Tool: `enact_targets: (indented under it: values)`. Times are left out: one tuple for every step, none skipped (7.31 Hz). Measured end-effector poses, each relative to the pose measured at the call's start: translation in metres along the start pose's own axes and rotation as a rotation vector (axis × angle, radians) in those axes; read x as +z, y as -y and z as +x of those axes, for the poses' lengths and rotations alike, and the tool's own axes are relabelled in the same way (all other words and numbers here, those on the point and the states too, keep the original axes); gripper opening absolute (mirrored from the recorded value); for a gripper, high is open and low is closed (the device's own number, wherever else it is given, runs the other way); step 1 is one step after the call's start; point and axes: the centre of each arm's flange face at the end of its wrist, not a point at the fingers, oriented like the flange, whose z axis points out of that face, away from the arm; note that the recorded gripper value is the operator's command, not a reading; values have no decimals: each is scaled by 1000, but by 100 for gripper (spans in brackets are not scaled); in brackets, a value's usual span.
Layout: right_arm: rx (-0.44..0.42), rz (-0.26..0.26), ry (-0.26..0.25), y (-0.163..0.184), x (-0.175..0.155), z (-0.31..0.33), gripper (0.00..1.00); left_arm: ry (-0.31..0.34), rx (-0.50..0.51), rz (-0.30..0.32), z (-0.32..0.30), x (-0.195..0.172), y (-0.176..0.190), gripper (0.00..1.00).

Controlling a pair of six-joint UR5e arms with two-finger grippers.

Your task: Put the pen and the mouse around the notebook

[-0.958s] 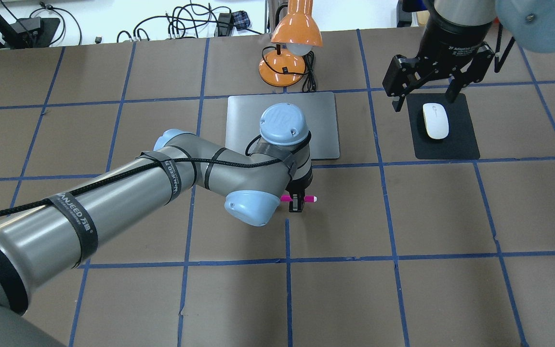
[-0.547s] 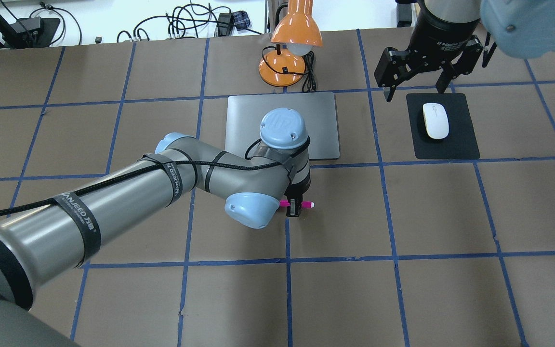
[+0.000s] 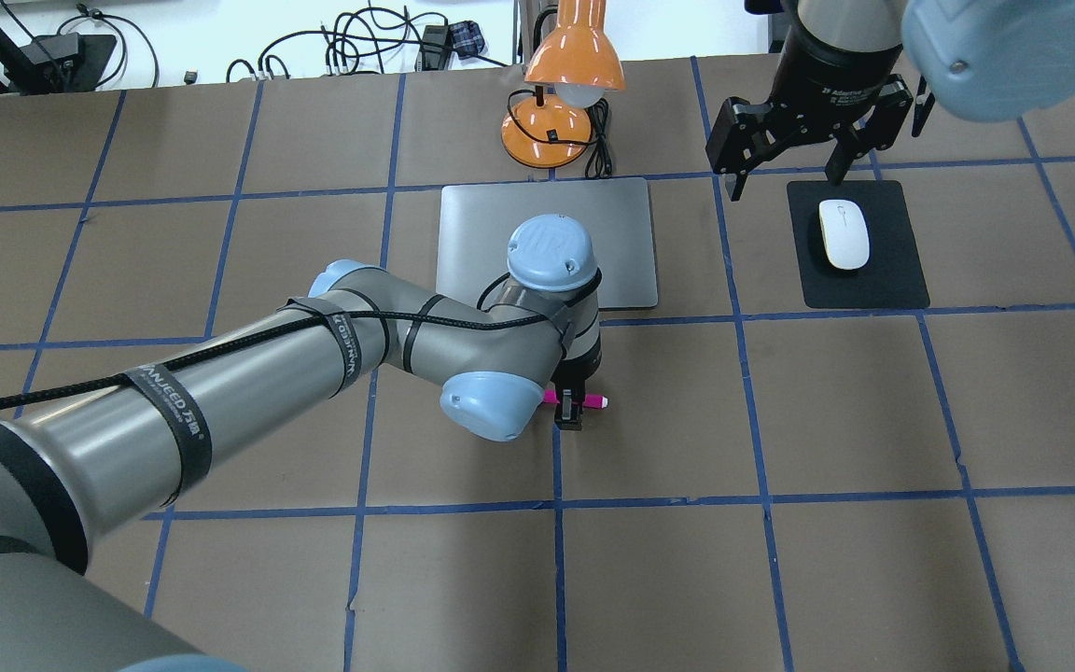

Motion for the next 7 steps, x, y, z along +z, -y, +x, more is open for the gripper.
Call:
enact_targets:
  values:
    - [3, -1, 0, 0, 0, 0, 100, -14, 25, -7, 1, -9, 0, 100]
    - [4, -1, -1, 0, 1, 0, 100, -24, 112, -9, 2, -23, 2, 100]
    - [4, 0, -2, 0, 1, 0, 100, -22, 263, -6, -1, -42, 8, 100]
    - [3, 3, -3, 0, 0, 0, 100, -8, 440, -2, -7, -69, 16, 100]
    - [4, 8, -2, 1, 0, 0, 100, 11, 617, -2, -15, -106, 31, 100]
    - [4, 11, -1, 1, 0, 0, 100, 27, 777, -10, -21, -149, 54, 100]
    - [3, 12, 0, 1, 0, -1, 100, 39, 932, -23, -27, -197, 84, 100]
